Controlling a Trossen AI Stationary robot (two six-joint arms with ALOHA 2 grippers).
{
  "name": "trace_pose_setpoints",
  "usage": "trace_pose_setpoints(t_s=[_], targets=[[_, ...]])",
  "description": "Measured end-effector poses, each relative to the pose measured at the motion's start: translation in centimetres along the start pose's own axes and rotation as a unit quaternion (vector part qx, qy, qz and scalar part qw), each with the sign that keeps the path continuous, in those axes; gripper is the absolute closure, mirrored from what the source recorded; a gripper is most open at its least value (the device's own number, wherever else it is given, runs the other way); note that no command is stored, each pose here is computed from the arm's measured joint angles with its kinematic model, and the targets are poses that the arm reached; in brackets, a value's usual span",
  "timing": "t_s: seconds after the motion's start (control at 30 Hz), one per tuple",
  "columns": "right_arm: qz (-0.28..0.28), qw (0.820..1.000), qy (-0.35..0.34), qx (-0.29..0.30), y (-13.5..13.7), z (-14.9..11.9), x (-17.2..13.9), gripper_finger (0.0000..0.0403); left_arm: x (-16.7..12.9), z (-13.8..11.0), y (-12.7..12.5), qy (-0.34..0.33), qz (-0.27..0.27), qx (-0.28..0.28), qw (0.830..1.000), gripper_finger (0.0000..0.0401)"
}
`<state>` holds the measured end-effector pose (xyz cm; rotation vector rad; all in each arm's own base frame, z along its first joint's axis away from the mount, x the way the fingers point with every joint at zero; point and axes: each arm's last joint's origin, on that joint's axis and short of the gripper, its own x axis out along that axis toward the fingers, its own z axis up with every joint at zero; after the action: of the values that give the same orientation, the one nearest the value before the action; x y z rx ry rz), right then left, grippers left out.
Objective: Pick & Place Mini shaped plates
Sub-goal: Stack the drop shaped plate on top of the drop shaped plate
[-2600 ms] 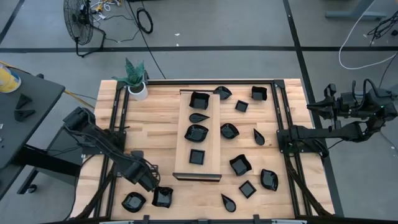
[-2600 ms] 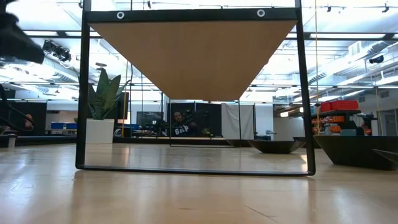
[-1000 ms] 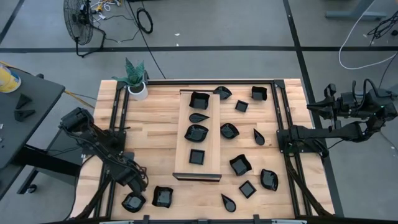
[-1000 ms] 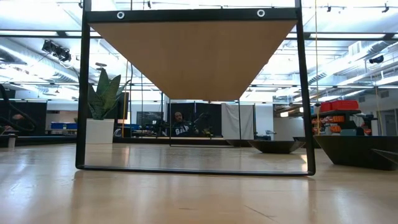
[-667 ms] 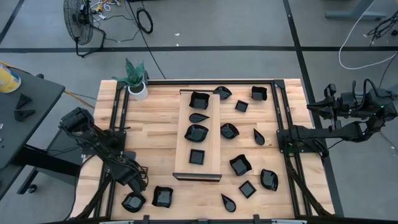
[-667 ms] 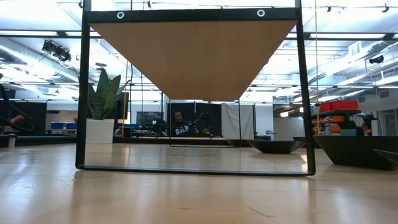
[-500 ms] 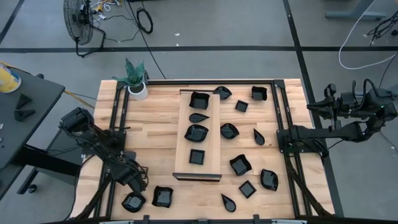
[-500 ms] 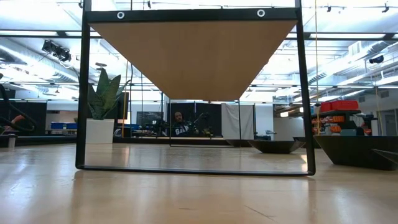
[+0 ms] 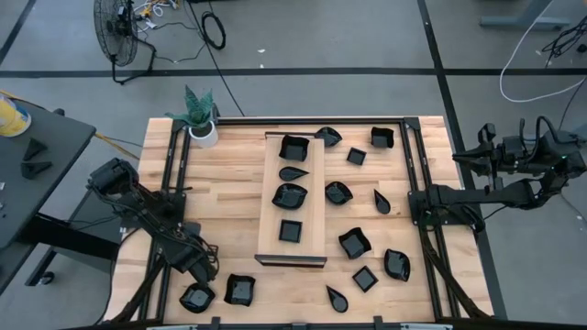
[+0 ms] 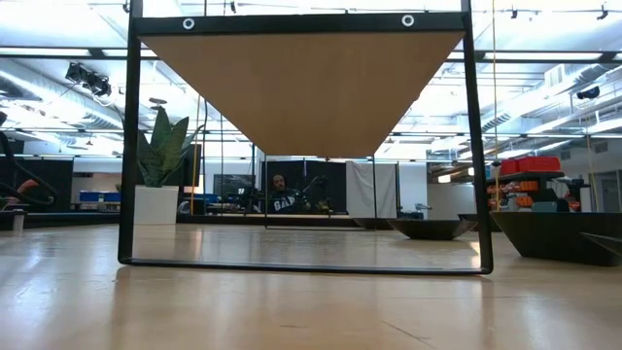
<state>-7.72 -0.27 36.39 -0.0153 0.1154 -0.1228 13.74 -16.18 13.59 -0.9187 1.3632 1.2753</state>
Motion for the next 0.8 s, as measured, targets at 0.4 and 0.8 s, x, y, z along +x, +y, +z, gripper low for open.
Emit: trace_pose_setpoints(t_s=[0.4,0.8], targets=[[0.0,1.0,0.0,0.0,0.0,0.0,0.0,0.0369,-0.02,-0.02,-0.02,0.001,-0.001,0.008,1.0,0.0376],[0.0,1.0,0.0,0.0,0.0,0.0,0.0,0.0369,-0.64,-0.38,-0.46,0.005,-0.019,0.023,1.0,0.0388]])
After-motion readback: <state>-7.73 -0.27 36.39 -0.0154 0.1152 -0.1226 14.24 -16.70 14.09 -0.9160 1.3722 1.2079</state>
